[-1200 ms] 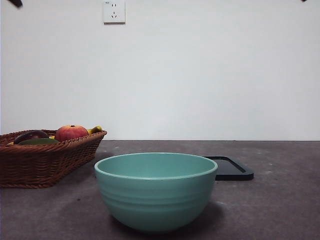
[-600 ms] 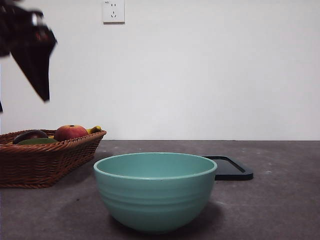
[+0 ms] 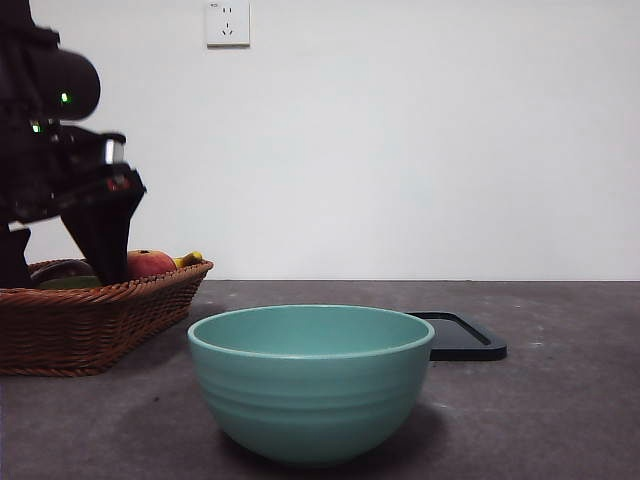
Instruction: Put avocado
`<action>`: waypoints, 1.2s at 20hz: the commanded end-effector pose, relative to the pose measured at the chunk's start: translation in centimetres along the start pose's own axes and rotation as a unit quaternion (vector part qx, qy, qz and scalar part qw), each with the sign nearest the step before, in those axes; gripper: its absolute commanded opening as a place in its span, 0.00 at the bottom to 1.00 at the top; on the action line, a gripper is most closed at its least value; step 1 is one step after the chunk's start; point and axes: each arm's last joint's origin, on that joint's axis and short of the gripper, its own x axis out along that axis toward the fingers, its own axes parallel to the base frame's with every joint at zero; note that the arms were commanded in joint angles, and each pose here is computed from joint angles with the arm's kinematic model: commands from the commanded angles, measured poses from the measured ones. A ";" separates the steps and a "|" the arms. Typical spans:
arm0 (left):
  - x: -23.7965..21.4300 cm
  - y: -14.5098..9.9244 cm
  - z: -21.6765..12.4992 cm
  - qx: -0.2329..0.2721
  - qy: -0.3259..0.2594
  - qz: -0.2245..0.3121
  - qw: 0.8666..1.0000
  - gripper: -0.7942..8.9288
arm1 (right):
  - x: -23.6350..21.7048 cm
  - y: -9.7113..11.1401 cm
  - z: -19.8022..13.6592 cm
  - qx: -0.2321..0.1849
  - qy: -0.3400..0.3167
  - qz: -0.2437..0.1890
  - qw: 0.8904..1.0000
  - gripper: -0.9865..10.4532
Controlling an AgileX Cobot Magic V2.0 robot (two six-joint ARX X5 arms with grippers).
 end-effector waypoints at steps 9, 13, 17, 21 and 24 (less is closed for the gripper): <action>1.3 0.4 0.5 0.001 0.015 0.002 1.000 0.43 | -0.3 0.3 0.4 -0.010 -0.008 0.004 1.000 0.60; 1.3 0.4 0.5 0.002 0.020 0.011 1.000 0.30 | -0.3 0.3 0.4 -0.010 -0.008 0.004 1.000 0.60; -1.0 0.2 1.8 -0.002 0.022 0.013 1.000 0.30 | -0.3 0.3 0.4 -0.010 -0.008 0.004 1.000 0.60; -5.3 -0.9 3.1 -0.027 0.037 0.010 0.999 0.30 | -0.3 0.3 0.4 -0.010 -0.008 0.004 1.000 0.60; -7.7 -2.7 2.7 -0.030 0.018 -0.027 0.999 0.30 | -0.3 0.3 0.4 -0.010 -0.008 0.004 1.000 0.60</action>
